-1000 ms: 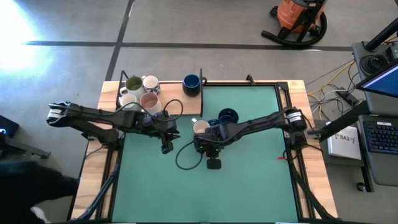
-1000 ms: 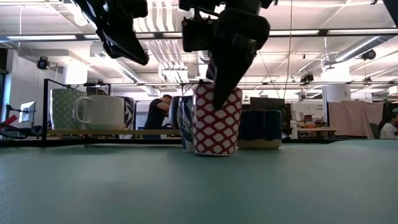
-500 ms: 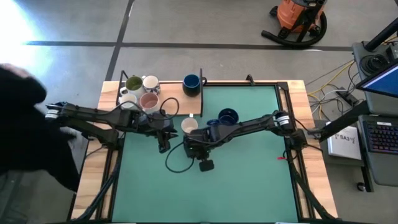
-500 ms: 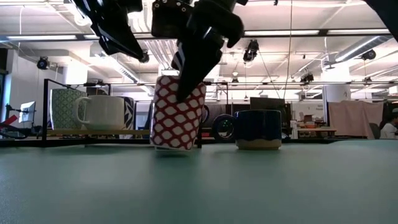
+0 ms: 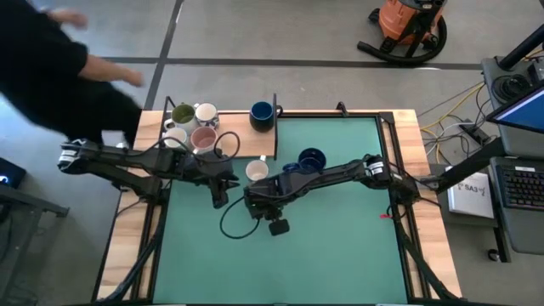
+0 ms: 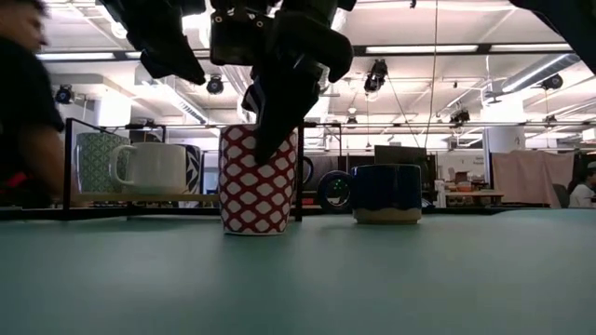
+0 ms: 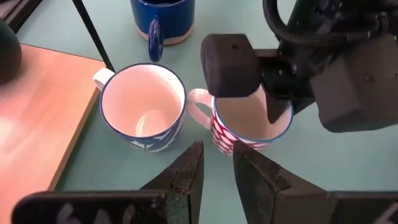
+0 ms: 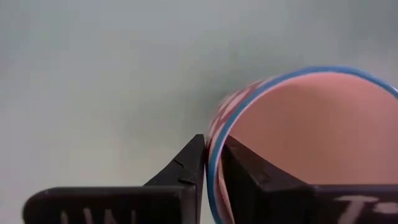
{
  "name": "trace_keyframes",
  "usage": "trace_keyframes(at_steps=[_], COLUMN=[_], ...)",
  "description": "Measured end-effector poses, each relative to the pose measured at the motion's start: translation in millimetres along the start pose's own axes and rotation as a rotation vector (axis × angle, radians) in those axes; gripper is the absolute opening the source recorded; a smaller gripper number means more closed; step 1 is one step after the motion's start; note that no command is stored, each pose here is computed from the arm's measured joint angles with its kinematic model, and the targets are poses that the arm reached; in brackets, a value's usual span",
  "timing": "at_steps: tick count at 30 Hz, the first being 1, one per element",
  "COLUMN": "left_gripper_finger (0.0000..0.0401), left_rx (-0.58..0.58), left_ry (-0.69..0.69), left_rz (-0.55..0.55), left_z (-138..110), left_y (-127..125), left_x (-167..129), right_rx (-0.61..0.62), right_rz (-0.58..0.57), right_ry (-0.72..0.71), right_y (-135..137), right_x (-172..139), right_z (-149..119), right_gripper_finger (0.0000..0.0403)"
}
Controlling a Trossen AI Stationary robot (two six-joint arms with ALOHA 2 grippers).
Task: Place coffee mugs
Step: Put the red patterned mug on the shelf
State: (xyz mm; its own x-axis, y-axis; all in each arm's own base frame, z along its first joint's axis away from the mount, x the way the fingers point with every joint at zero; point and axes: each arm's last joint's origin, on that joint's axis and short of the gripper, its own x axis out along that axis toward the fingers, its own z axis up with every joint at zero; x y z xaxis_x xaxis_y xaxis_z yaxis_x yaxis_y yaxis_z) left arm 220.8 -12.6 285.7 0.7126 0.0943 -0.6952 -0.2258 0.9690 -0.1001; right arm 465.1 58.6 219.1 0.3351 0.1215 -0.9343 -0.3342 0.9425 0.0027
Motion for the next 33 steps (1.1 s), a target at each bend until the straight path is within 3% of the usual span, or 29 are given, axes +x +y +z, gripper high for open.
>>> trace_keyframes(at_steps=[10,16,26,29,33], left_gripper_finger=[0.0068,0.0068,0.0068,0.0068,0.0068], left_rx=[-0.009,-0.012,-0.037,0.027,0.198], left_ry=[0.012,0.038,0.02,0.0,-0.005], left_rz=[0.001,-0.014,-0.028,-0.077,-0.194], left_z=[-1.5,-8.5,-17.7,-17.4,-19.2], left_y=[-0.6,-6.2,-14.8,-21.6,-35.6], left_x=[0.8,3.9,9.3,10.3,11.8], right_rx=[0.061,0.076,0.172,0.235,0.344], right_rz=[0.009,0.014,-0.026,-0.109,-0.21], right_ry=[0.054,0.08,-0.137,-0.195,-0.246], right_y=[5.3,9.3,19.3,23.2,30.3], right_x=[-23.7,-37.5,-77.8,-91.9,-104.2], right_z=[-8.8,-18.0,-52.3,-71.4,-101.2], right_gripper_finger=[0.0104,0.0123,0.0125,0.0123,0.0124])
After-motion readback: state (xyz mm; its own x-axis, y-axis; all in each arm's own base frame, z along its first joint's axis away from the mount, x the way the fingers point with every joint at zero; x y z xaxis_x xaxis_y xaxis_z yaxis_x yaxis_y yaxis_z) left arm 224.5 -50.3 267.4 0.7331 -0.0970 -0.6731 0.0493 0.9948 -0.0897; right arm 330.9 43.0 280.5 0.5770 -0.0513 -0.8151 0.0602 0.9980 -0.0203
